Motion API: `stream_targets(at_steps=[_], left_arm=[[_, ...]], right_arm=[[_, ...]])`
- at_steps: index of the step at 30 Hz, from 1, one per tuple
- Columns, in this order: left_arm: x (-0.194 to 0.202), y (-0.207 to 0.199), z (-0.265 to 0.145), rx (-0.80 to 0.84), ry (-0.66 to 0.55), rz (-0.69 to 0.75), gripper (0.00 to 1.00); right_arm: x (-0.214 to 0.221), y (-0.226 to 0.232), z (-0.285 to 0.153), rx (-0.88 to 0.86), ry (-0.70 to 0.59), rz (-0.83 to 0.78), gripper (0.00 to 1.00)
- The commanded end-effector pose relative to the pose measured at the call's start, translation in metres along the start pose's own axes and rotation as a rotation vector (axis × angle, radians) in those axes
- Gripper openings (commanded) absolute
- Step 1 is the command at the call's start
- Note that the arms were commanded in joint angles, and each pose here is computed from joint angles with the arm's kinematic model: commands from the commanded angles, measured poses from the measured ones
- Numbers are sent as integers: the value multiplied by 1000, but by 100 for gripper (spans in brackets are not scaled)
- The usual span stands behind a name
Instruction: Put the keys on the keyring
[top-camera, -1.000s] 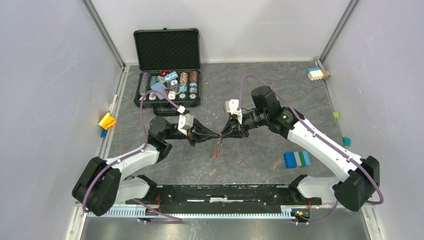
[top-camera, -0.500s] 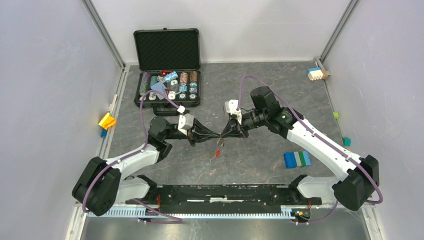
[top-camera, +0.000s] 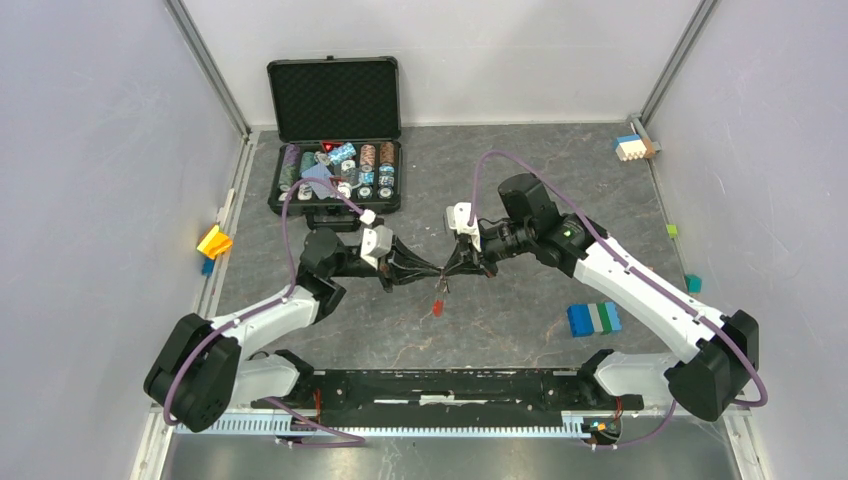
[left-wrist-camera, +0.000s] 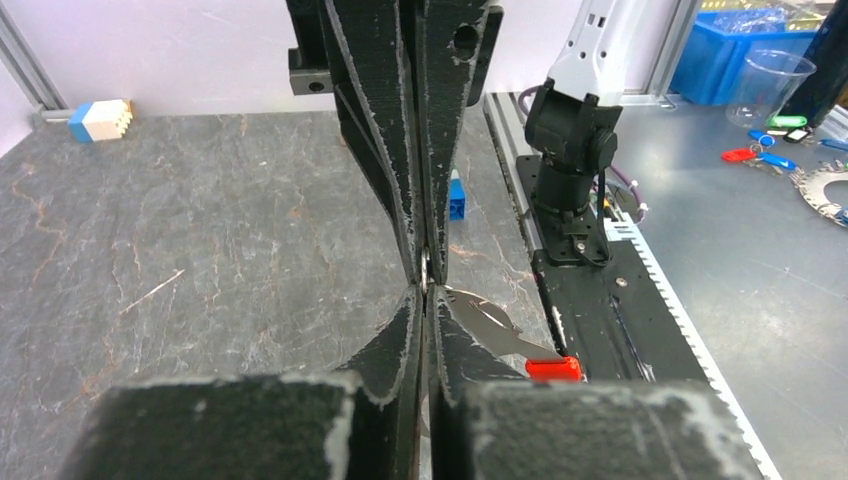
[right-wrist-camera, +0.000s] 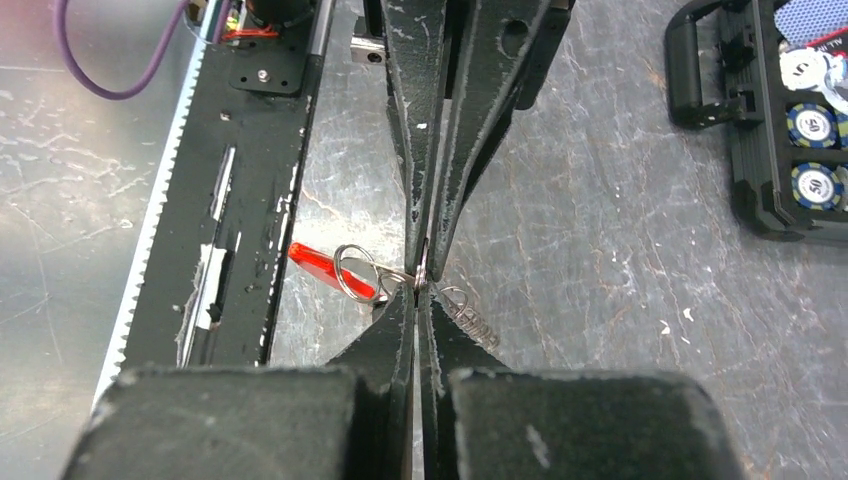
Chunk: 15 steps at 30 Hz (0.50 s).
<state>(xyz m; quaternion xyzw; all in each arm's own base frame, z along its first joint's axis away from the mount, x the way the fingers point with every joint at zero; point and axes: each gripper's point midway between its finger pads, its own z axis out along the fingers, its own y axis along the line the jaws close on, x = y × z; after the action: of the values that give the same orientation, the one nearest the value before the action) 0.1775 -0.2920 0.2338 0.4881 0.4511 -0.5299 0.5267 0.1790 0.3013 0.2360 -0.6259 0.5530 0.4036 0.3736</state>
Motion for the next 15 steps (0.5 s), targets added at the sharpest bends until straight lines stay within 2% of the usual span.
stream_targets(at_steps=[1,3,9,15], left_arm=[[-3,12,4,-2,52,37,14],[-4,15,5,4,84,43,27],[-6,16,4,49,185,67,51],[-6,19,0,56,284,89,52]], right_arm=[[-17,-7,-9,61,24,-79,0],[-13,-7,-8,72,48,-82,0],[-5,-10,-9,93,122,-80,0],[-2,-13,-8,105,153,-64,0]])
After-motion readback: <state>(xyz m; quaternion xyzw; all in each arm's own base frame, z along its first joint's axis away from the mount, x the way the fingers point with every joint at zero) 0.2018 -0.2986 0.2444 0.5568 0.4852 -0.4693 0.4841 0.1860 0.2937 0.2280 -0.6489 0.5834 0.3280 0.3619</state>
